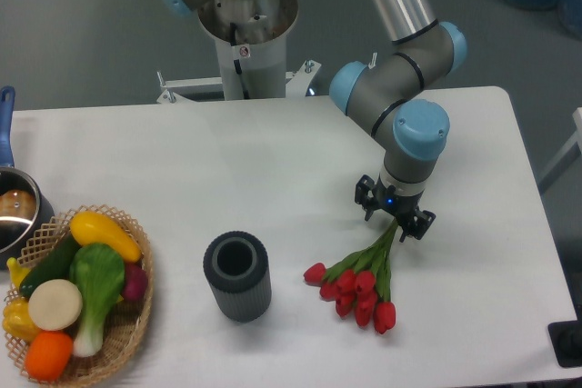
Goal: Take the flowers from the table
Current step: 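Close the gripper around the tulip stems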
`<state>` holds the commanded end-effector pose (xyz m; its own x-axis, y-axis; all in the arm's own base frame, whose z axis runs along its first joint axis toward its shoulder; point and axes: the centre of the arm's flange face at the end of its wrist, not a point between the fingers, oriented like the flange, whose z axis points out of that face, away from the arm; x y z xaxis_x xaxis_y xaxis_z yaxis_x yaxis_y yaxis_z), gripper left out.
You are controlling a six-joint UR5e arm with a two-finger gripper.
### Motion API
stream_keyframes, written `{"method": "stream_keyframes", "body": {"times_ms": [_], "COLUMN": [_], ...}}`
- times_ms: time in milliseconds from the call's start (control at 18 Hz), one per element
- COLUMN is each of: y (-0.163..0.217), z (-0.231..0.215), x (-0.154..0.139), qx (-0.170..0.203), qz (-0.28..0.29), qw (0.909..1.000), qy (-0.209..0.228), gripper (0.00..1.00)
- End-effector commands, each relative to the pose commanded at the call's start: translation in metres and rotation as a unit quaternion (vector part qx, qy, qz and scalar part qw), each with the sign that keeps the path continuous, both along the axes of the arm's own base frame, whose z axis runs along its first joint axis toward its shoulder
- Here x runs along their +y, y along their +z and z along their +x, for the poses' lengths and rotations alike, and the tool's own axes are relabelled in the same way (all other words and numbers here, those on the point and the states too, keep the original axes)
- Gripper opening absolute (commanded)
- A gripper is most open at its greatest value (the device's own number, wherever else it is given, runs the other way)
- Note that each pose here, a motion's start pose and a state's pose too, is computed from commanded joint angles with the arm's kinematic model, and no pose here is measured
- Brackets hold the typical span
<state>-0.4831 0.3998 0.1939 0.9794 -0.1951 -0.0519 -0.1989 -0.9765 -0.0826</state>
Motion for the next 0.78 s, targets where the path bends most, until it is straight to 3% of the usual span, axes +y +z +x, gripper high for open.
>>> {"method": "stream_keyframes", "body": {"times_ms": [167, 778], "y": [0.001, 0.018], "z": [0.0, -0.01], "x": [0.001, 0.004], "qx": [0.001, 0.017], "qz": [0.0, 0.009], "qw": [1.0, 0.9998], "qy": [-0.001, 0.0], "gripper": [0.28, 0.22]}}
